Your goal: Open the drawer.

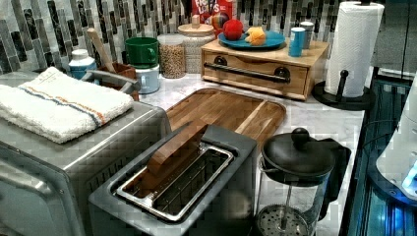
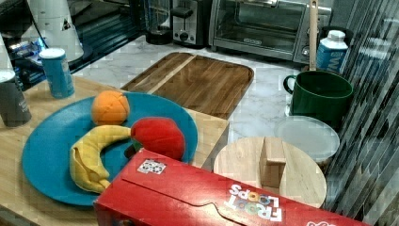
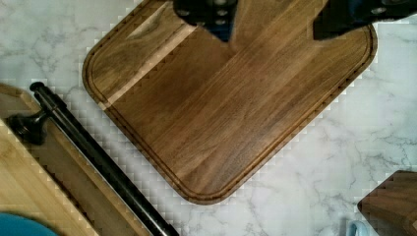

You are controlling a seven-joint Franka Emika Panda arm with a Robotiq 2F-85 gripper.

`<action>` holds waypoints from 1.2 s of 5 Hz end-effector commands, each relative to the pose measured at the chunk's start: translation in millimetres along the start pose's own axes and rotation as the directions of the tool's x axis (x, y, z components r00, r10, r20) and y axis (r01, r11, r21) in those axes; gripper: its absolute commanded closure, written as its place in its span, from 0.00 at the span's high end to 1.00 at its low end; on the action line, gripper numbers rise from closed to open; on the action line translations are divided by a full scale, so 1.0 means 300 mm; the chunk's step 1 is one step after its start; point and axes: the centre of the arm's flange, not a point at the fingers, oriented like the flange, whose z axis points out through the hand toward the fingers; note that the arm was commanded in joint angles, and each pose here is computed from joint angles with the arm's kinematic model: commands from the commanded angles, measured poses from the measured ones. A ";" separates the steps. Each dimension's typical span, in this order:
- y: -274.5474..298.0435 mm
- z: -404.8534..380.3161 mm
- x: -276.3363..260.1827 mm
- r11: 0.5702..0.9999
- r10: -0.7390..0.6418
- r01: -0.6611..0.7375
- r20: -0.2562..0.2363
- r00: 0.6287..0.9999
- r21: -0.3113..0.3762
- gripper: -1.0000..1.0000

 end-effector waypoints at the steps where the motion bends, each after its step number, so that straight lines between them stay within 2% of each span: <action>1: 0.000 0.001 0.002 1.000 -0.001 0.001 -0.001 1.000 0.001 1.00; 2: 0.038 0.028 0.013 0.997 -0.081 0.081 0.005 0.997 0.006 1.00; 3: 0.090 0.075 0.046 0.979 -0.204 0.203 -0.016 0.979 -0.023 1.00; 4: 0.118 0.190 0.048 0.956 -0.291 0.291 -0.002 0.957 -0.026 1.00; 5: 0.155 0.244 0.066 0.922 -0.385 0.383 -0.023 0.923 -0.062 1.00; 6: 0.224 0.259 0.146 0.871 -0.487 0.484 -0.011 0.873 -0.083 1.00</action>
